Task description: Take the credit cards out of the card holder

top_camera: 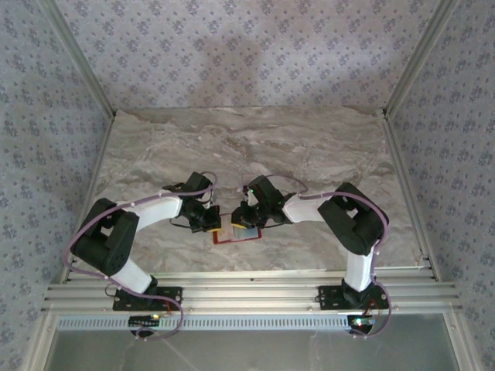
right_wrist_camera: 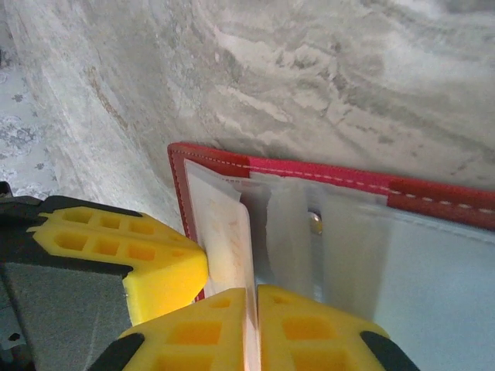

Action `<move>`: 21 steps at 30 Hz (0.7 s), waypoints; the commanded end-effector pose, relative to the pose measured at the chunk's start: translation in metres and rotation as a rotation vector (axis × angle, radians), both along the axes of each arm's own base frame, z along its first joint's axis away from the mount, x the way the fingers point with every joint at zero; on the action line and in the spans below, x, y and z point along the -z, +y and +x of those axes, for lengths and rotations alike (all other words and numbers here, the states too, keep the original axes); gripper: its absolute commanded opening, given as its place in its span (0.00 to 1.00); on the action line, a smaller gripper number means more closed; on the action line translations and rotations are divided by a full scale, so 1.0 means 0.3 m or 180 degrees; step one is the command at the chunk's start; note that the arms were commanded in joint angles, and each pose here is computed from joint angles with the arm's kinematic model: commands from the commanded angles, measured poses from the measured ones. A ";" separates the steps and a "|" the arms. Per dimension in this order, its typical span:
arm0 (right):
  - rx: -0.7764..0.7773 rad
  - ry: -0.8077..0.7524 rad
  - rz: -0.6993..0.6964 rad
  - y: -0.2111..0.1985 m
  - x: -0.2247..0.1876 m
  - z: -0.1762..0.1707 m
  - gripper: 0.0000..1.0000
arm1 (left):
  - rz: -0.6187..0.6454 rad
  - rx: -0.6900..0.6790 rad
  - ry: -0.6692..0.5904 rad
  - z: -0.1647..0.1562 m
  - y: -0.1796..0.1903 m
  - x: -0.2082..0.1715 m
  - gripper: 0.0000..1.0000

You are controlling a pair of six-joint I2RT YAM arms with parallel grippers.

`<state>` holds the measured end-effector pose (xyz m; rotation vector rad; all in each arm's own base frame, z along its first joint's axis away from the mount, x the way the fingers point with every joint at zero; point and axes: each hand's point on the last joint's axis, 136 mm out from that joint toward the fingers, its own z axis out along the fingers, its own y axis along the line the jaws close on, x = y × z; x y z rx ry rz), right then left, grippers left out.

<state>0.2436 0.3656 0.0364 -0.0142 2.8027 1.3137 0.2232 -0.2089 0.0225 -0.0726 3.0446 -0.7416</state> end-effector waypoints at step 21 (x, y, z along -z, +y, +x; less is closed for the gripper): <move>-0.0096 0.0008 0.0311 0.050 -0.050 -0.006 0.09 | 0.0308 0.0010 0.0155 -0.042 0.047 0.048 0.00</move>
